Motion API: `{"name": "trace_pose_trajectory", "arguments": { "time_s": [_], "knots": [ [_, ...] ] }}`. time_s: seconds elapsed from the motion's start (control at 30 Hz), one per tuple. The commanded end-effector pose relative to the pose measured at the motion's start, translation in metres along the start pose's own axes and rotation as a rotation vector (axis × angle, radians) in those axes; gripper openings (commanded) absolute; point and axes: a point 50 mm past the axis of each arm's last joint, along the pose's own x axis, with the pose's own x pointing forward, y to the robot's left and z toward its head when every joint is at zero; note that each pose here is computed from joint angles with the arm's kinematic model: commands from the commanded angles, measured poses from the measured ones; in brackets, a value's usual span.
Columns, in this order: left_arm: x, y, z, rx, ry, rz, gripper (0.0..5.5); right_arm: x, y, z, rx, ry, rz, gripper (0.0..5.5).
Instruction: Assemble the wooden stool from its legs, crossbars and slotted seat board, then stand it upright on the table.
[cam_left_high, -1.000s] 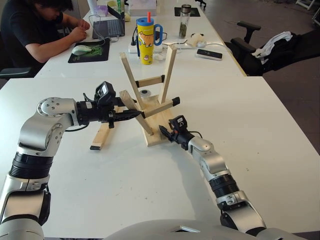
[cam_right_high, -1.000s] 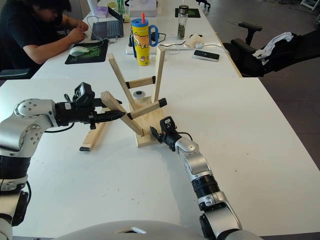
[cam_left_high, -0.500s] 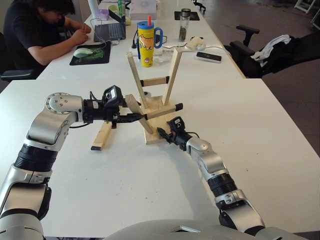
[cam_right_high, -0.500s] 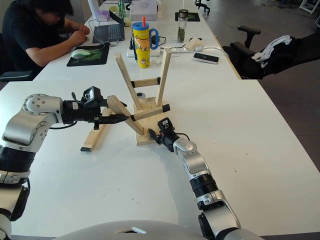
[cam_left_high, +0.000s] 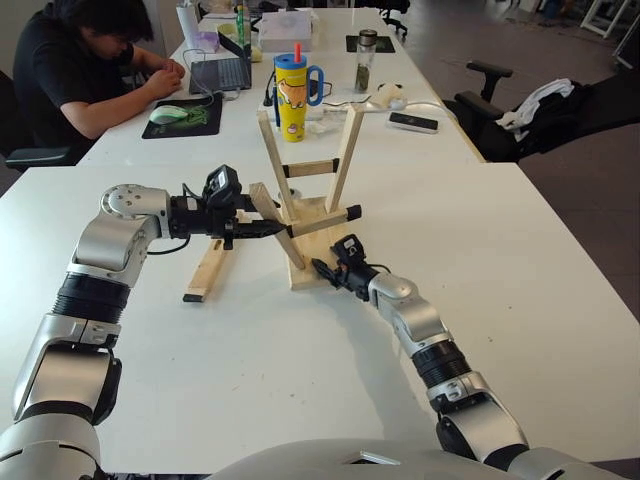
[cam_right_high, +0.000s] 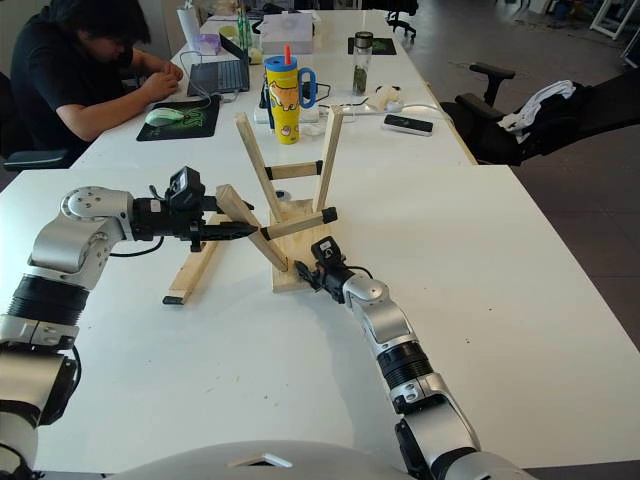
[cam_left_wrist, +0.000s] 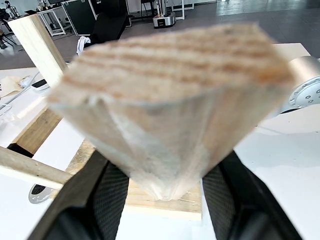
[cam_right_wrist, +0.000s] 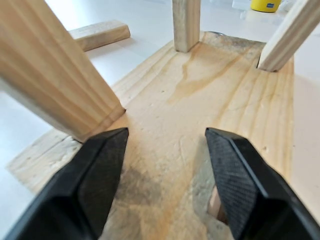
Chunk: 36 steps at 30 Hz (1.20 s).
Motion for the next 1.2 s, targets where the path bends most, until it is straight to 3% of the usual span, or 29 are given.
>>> {"name": "trace_pose_trajectory", "arguments": {
  "time_s": [0.03, 0.27, 0.4, 0.5, 0.57, 0.7, 0.77, 0.8, 0.87, 0.93, 0.97, 1.0, 1.07, 1.2],
  "knots": [
    [0.003, -0.016, -0.051, -0.145, 0.127, 0.025, 2.72, -0.006, 0.006, -0.053, 0.053, 0.234, 0.008, 2.84],
    [-0.059, 0.006, -0.012, -0.180, -0.083, 0.289, 3.87, -0.007, 0.001, -0.053, 0.066, 0.228, -0.024, 2.84],
    [-0.093, 0.014, 0.070, -0.231, -0.672, 0.365, 4.22, -0.008, -0.002, -0.054, 0.069, 0.226, -0.036, 2.84],
    [-0.106, -0.004, 0.165, -0.235, -1.215, 0.233, 3.83, -0.009, -0.003, -0.056, 0.069, 0.230, -0.040, 2.84],
    [-0.103, -0.022, 0.199, -0.265, -1.365, 0.090, 3.48, -0.009, -0.003, -0.058, 0.064, 0.235, -0.036, 2.84],
    [-0.080, -0.036, 0.201, -0.276, -1.235, 0.084, 2.88, -0.008, -0.001, -0.057, 0.047, 0.238, -0.021, 2.84],
    [-0.058, -0.035, 0.181, -0.360, -1.123, 0.098, 2.52, -0.008, -0.002, -0.058, 0.044, 0.239, -0.022, 2.84],
    [-0.036, -0.037, 0.163, -0.407, -0.987, 0.110, 2.38, -0.008, -0.002, -0.058, 0.045, 0.239, -0.024, 2.84],
    [0.033, -0.046, 0.082, -0.522, -0.460, 0.198, 1.98, -0.008, -0.002, -0.058, 0.045, 0.238, -0.026, 2.84],
    [0.058, -0.059, -0.023, -0.680, -0.028, 0.379, 1.70, -0.005, 0.001, -0.055, 0.041, 0.233, -0.016, 2.84],
    [0.057, -0.063, -0.050, -0.707, 0.064, 0.446, 1.52, -0.004, 0.001, -0.054, 0.041, 0.230, -0.014, 2.84],
    [0.057, -0.061, -0.058, -0.702, 0.065, 0.485, 1.41, -0.004, 0.001, -0.054, 0.043, 0.228, -0.014, 2.84],
    [0.055, -0.043, -0.032, -0.621, -0.091, 0.538, 1.06, -0.004, 0.001, -0.055, 0.044, 0.229, -0.012, 2.84],
    [0.028, -0.012, 0.083, -0.439, -0.675, 0.527, 0.45, -0.006, -0.001, -0.059, 0.045, 0.244, -0.016, 2.84]
  ]
}}
